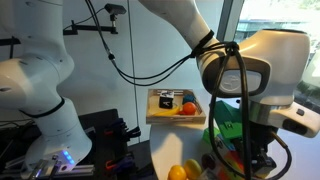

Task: Pick up the soft block with the number six on it and put it in the wooden tray

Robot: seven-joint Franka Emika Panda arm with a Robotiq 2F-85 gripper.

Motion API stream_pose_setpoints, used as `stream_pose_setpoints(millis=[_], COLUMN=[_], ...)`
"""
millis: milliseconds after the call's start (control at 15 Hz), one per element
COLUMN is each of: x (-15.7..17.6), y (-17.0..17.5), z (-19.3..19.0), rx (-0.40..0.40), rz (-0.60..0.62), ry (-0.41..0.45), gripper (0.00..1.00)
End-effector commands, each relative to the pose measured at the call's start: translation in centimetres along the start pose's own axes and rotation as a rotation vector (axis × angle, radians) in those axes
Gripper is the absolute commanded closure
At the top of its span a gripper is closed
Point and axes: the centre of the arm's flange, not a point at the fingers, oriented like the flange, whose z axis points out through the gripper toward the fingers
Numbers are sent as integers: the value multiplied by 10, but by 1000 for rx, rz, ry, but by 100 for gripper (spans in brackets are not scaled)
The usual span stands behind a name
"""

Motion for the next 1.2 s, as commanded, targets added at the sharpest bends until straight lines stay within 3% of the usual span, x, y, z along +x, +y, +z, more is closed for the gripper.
stream_pose_setpoints(millis=[0, 267, 467, 1133], x=[-2, -7, -12, -47], y=[-1, -14, -32, -135], z=[-14, -38, -58, -87], rx=[1, 7, 9, -26], rz=[13, 7, 1, -72], ry=[8, 37, 64, 112], gripper=[82, 90, 89, 89])
